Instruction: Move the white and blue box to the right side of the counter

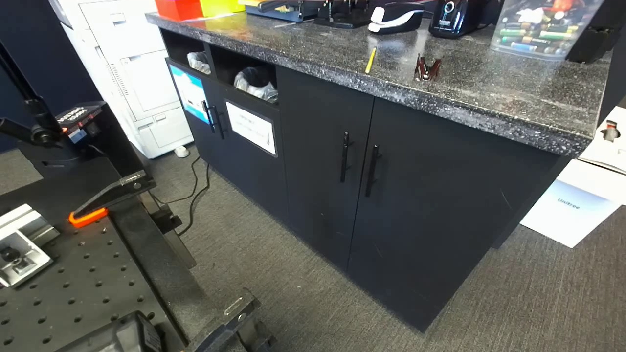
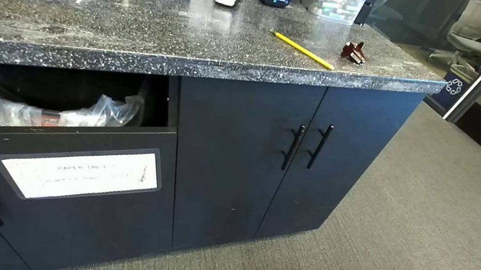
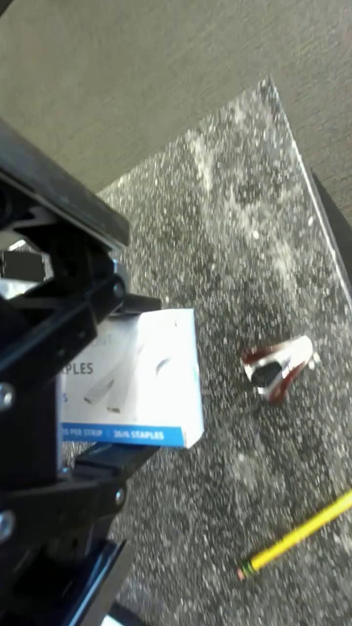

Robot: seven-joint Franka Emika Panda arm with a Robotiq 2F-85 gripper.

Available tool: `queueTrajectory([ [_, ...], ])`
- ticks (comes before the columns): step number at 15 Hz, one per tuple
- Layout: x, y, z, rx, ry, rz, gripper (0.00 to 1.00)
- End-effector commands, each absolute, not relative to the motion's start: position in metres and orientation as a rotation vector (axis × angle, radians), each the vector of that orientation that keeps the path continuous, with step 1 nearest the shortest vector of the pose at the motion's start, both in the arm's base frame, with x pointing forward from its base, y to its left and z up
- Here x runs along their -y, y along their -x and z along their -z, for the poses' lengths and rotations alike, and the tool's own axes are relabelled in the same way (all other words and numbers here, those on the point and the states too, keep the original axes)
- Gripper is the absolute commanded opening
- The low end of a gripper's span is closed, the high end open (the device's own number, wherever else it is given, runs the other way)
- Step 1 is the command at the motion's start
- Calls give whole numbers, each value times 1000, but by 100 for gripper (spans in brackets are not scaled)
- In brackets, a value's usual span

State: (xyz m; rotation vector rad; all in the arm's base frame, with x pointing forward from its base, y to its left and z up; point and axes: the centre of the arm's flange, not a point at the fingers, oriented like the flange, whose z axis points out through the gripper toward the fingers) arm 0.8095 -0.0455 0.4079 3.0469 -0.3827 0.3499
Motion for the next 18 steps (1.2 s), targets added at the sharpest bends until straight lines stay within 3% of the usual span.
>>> queueTrajectory([
  [1,139,-846,-408,499,-3023,-271,35],
  [6,200,-860,-348,596,-3000,-170,35],
  [18,171,-868,-260,556,-3014,-69,35],
])
